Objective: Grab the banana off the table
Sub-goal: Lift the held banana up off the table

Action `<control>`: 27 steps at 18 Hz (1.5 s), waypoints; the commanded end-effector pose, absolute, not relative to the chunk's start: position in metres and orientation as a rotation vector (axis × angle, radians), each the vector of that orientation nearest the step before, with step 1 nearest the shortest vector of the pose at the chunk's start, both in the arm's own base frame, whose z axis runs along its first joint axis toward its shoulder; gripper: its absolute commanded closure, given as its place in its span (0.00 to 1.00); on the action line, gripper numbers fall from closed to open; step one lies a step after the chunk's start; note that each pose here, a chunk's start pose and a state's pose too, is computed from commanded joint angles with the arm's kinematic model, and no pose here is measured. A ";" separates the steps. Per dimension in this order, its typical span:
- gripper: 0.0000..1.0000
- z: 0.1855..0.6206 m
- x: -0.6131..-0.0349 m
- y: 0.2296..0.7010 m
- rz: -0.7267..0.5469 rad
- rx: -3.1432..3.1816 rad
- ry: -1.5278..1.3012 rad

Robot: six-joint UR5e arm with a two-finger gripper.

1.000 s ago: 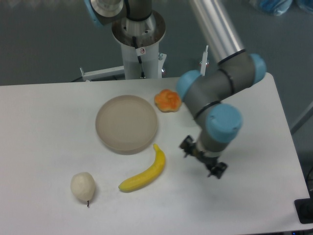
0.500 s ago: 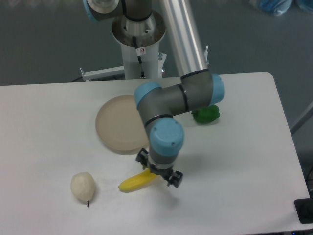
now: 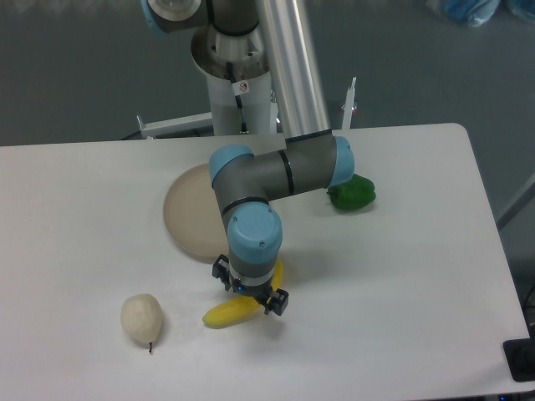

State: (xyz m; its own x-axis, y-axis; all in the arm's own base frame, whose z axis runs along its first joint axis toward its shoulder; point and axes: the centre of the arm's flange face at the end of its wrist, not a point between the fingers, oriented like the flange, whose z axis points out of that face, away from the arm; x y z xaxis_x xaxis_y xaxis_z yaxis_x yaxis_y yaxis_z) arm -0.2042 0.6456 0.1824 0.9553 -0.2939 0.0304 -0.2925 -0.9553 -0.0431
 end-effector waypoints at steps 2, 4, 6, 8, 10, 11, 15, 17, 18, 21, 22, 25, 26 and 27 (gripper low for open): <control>0.79 0.185 -0.205 0.647 -0.049 -3.065 0.460; 0.90 0.192 -0.207 0.649 -0.037 -3.057 0.452; 0.91 0.199 -0.211 0.648 -0.027 -3.050 0.442; 0.91 0.210 -0.219 0.646 -0.017 -3.035 0.424; 0.91 0.225 -0.236 0.639 -0.001 -3.021 0.390; 0.91 0.233 -0.244 0.636 0.010 -3.012 0.376; 0.91 0.266 -0.288 0.637 0.081 -2.969 0.314; 0.91 0.285 -0.313 0.636 0.116 -2.926 0.376; 0.90 0.291 -0.325 0.632 0.133 -2.915 0.401; 0.90 0.295 -0.371 0.605 0.124 -2.941 0.493; 0.90 0.300 -0.380 0.599 0.112 -2.950 0.515; 0.90 0.312 -0.413 0.578 0.028 -2.991 0.589; 0.90 0.312 -0.422 0.569 -0.003 -3.004 0.635; 0.90 0.310 -0.431 0.558 -0.012 -3.027 0.687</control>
